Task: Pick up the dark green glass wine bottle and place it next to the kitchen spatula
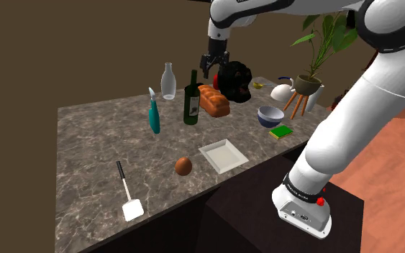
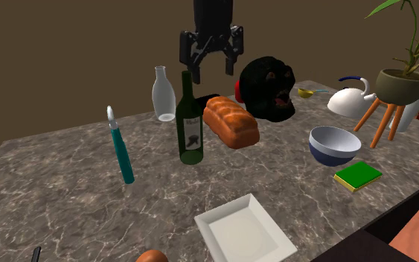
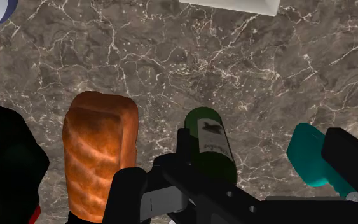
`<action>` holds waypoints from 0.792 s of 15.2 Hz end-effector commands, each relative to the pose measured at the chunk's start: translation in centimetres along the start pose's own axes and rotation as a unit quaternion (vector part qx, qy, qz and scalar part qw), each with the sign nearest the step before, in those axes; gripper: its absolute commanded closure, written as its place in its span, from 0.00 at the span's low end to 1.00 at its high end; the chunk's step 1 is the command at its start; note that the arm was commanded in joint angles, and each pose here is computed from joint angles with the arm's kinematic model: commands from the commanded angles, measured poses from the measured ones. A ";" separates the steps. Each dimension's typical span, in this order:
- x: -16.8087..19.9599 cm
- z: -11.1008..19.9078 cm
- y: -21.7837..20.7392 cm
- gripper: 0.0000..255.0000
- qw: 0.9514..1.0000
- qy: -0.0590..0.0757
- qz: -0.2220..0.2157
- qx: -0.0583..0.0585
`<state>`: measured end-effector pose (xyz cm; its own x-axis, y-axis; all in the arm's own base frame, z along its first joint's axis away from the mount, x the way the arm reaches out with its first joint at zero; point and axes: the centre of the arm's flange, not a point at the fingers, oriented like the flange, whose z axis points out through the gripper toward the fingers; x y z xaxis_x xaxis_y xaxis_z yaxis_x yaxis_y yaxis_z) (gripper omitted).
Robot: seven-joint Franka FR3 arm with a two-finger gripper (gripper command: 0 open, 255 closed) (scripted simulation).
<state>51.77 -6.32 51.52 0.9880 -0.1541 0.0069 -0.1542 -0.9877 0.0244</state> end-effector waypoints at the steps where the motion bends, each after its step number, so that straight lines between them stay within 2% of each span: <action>1: 2.5 0.5 0.6 0.00 1.000 0.008 0.002 0.002; 10: 13.1 2.0 1.7 0.00 0.999 0.043 0.013 0.014; 12: 13.3 2.5 1.7 0.00 0.999 0.044 0.013 0.015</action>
<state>64.34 -10.03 49.41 0.9796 -0.1786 0.0920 -0.1789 -0.9838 -0.0052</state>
